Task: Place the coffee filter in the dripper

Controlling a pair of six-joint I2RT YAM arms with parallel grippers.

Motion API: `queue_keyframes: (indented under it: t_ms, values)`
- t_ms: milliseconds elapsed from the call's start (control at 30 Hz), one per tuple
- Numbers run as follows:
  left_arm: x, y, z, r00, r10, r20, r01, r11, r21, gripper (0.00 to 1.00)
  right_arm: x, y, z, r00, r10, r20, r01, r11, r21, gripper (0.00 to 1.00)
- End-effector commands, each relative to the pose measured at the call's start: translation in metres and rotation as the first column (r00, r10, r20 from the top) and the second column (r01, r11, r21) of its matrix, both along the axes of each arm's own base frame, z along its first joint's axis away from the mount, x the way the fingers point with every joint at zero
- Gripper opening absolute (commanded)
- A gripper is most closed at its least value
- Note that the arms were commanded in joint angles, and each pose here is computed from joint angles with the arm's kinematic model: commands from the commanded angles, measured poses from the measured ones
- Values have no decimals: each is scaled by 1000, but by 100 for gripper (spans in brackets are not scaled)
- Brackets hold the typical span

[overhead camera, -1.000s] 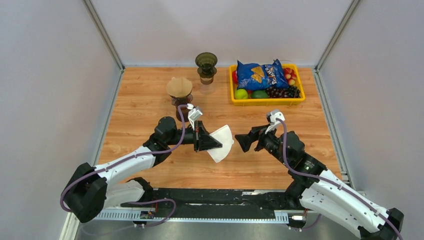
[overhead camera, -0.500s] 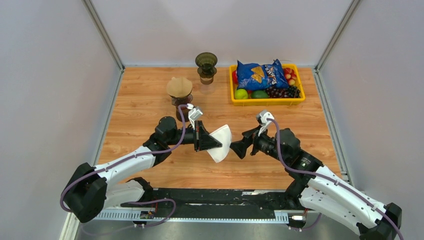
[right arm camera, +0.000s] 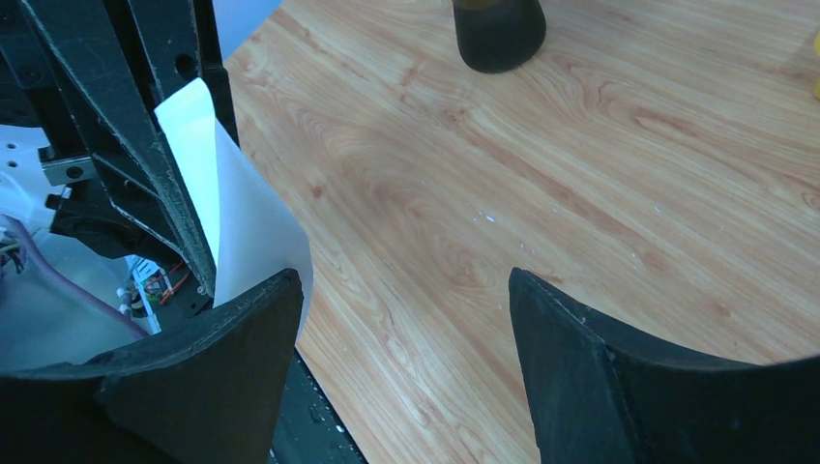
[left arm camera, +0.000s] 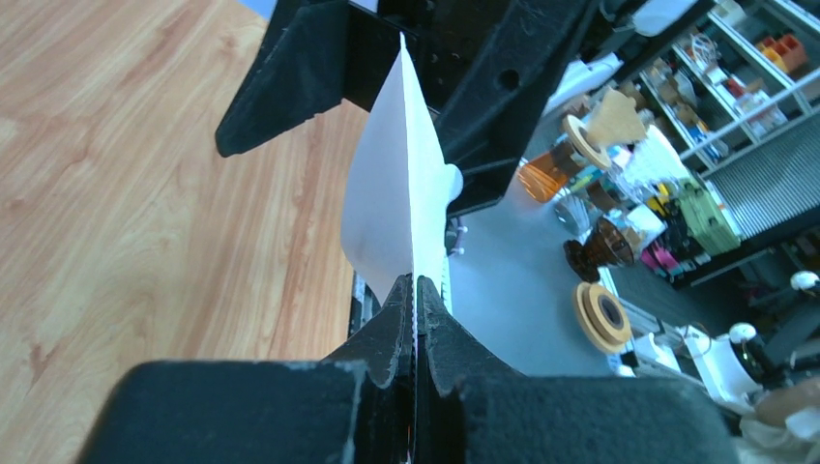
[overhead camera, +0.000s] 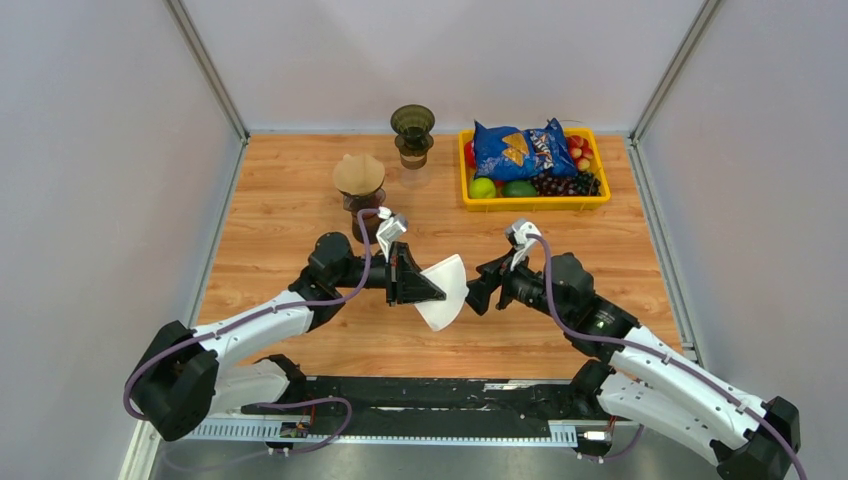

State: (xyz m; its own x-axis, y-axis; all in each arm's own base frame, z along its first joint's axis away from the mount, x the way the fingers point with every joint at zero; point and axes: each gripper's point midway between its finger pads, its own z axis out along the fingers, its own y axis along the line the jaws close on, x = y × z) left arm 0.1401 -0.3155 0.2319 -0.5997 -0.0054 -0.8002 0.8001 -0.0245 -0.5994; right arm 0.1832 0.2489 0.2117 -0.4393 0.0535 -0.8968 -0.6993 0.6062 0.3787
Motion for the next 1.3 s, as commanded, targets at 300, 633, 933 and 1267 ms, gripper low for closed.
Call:
queue_keyframes:
  t_ms: [300,633,933,1267]
  values:
    - [-41,0,30,964,-200,173,218,972,-89,0,-35,19,62,964,208,167,-237,955,178,68]
    - [-39,-4,28,964,-206,166,220,973,-71,0,-45,25,65,941,278,191,-313,932,184,55]
    - [-41,-5,28,964,-210,165,224,972,-71,0,-40,31,56,945,287,158,-312,935,167,40]
    - [-37,-6,27,970,-192,149,203,977,-69,0,-47,32,56,934,321,158,-346,923,170,8]
